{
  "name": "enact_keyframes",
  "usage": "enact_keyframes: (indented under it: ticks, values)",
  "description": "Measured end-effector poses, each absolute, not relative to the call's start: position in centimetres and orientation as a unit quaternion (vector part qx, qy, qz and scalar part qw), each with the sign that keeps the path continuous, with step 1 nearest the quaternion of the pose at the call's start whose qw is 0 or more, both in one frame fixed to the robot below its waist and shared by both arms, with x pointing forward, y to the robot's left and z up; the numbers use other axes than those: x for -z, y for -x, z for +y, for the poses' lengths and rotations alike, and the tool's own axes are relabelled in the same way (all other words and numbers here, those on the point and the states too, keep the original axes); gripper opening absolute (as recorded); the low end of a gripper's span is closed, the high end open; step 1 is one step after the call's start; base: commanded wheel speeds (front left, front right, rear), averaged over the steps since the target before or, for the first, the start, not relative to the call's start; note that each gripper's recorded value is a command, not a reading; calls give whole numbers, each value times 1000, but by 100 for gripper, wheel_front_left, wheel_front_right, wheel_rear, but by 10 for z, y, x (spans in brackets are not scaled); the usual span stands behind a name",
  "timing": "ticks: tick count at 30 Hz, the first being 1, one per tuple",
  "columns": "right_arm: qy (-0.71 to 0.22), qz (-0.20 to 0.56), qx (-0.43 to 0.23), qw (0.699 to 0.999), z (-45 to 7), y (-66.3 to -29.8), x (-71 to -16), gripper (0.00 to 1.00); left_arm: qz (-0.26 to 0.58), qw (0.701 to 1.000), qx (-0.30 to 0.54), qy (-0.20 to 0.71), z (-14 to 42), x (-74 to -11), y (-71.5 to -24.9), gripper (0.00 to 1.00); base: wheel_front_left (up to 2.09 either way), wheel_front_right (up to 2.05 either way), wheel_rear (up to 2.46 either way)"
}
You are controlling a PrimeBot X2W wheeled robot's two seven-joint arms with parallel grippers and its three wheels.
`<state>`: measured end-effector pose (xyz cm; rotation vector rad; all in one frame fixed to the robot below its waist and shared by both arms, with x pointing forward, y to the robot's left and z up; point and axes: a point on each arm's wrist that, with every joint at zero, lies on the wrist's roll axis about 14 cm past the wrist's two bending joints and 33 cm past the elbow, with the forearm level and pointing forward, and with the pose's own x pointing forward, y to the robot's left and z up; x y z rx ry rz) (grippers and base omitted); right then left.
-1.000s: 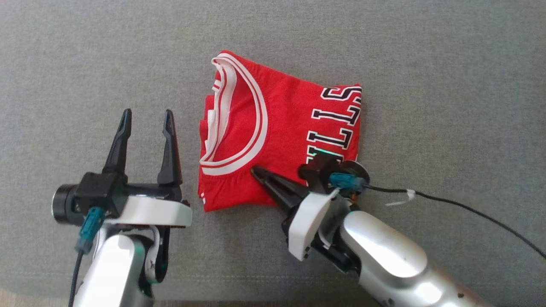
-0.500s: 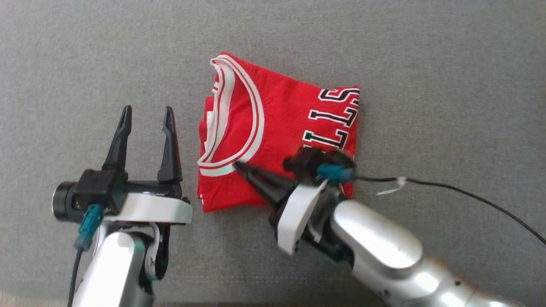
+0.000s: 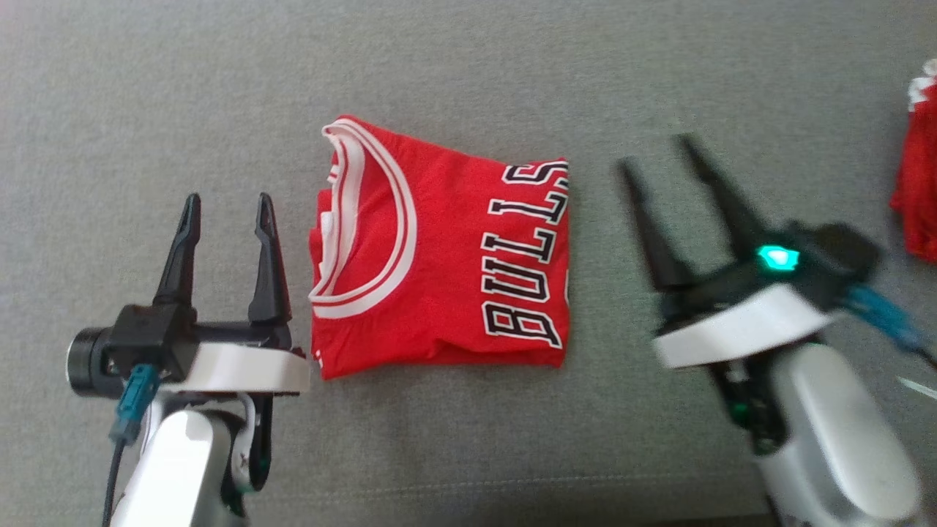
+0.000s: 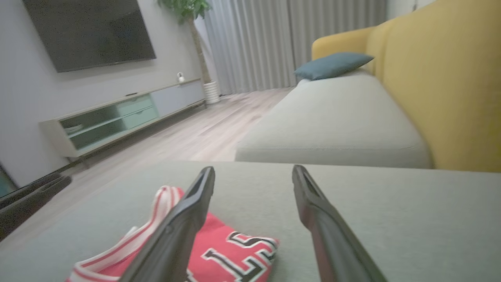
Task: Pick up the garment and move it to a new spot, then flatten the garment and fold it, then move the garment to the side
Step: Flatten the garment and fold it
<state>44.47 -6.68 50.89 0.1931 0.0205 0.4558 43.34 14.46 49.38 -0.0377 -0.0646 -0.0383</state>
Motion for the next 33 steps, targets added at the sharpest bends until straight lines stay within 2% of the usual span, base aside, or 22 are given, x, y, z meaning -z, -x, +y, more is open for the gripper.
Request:
enact_keyframes:
  ticks: [2, 11, 33]
  values:
    - [-85, 0, -185, 979, -94, -444, -513, 100, -34, 999, 23, 18, 143, -495, -432, 100, 0, 0, 0]
    - [-77, 1, -100, 992, -147, -418, -514, 100, -55, 998, 36, 7, 139, -513, -428, 100, 0, 0, 0]
    - [-66, 19, -70, 995, -160, -366, -520, 100, -14, 999, 27, -14, 149, -507, -372, 100, 0, 0, 0]
